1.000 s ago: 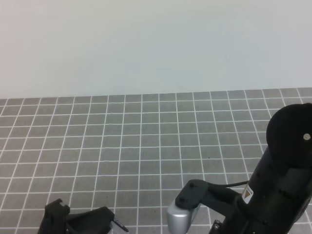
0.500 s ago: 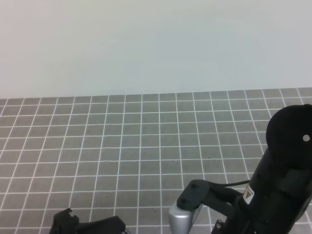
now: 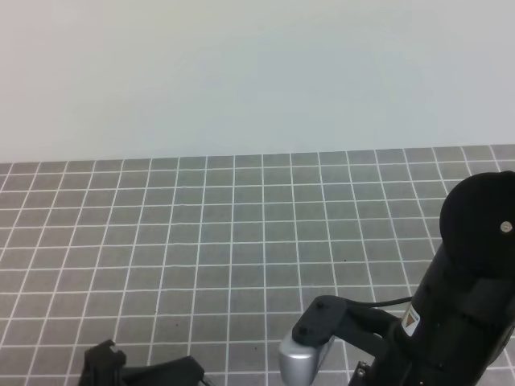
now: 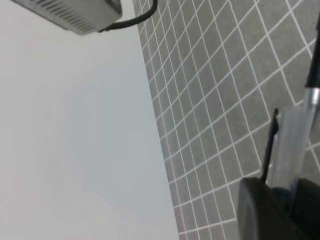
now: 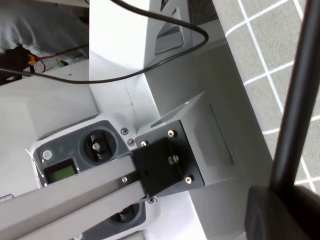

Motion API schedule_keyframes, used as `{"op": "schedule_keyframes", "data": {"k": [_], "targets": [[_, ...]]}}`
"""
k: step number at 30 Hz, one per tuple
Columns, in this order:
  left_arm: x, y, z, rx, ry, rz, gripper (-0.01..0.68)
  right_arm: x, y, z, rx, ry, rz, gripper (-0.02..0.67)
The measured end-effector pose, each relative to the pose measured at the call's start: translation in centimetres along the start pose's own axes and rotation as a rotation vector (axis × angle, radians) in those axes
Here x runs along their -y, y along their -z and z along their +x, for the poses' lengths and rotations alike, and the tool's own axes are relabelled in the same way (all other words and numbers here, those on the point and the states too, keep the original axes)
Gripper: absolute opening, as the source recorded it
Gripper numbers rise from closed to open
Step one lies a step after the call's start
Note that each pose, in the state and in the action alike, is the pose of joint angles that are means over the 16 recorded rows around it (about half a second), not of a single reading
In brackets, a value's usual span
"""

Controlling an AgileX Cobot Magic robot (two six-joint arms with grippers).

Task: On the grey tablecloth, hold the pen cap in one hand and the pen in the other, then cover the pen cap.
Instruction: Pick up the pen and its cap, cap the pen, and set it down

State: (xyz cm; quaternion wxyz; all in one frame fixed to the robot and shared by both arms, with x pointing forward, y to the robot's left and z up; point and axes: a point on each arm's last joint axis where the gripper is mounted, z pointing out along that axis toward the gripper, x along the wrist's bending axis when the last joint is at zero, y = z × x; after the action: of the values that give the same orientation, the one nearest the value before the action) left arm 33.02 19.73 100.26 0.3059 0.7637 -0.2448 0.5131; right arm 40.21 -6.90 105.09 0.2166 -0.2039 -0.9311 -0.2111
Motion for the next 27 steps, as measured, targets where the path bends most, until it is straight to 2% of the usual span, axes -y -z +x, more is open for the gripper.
{"op": "schedule_keyframes", "data": {"k": [16,27], "targets": [[0.54,0.02,-0.29,0.037,-0.033,0.037,0.079,-0.02,0.03,0.0,0.002,0.005,0.0,0.066],[0.48,0.01,-0.07,0.015,-0.037,0.033,0.079,0.0,0.03,-0.04,0.006,0.011,0.003,0.066]]}}
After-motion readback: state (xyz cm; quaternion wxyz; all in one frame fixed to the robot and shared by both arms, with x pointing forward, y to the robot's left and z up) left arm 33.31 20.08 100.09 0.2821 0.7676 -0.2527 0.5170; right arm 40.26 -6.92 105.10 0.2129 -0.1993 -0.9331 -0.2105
